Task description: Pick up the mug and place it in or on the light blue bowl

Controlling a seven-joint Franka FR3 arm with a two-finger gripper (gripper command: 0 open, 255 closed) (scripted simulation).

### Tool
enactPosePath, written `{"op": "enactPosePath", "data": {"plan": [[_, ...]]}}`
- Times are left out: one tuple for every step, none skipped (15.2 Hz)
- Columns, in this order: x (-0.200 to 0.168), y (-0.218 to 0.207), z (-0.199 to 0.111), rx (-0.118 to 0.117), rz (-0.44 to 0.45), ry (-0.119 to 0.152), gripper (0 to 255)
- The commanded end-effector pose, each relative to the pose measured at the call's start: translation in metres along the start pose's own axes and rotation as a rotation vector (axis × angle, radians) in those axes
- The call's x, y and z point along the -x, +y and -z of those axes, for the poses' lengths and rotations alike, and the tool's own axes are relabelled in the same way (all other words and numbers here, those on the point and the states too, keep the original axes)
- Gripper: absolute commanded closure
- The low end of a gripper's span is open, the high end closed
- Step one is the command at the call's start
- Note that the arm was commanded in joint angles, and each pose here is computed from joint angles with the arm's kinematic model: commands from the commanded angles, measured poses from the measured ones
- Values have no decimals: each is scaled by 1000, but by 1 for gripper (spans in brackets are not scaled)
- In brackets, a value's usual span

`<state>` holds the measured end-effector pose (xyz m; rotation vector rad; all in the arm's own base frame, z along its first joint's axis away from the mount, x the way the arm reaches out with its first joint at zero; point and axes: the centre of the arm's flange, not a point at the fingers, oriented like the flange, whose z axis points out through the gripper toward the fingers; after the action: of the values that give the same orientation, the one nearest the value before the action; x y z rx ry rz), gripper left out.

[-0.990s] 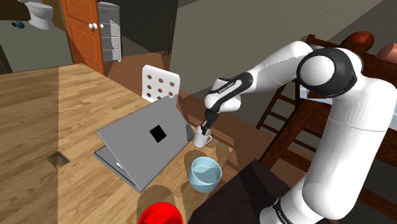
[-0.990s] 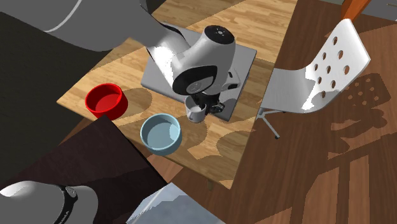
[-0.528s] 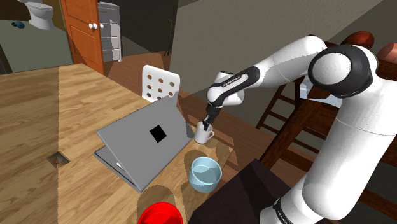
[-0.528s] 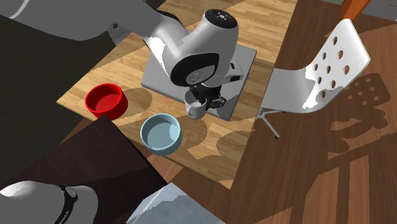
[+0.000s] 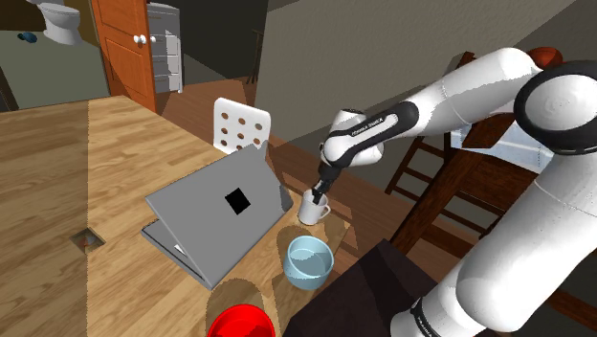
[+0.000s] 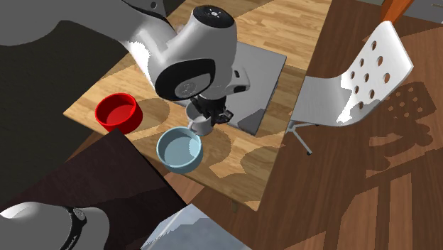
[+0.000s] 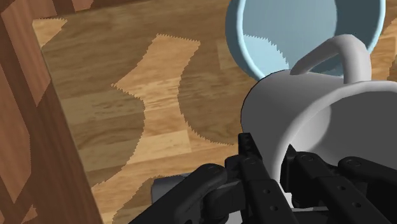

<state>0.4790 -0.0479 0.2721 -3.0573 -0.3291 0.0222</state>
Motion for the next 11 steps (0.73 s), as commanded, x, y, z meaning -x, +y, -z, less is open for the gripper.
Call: {"op": "enactPosePath", "data": {"plan": [[26, -14, 3, 0, 0, 0, 255], [37, -21, 4, 0, 0, 0, 255], [48, -29, 5, 0, 0, 0, 255], [59, -36, 6, 0, 0, 0, 255], [70, -43, 7, 0, 0, 0, 255], [81, -50, 8, 0, 0, 0, 255], [96, -60, 10, 0, 0, 0, 255], [96, -60, 4, 0, 0, 0, 255], [96, -59, -1, 0, 0, 0, 255], [96, -59, -6, 0, 0, 0, 255], [96, -59, -11, 0, 0, 0, 255]]}}
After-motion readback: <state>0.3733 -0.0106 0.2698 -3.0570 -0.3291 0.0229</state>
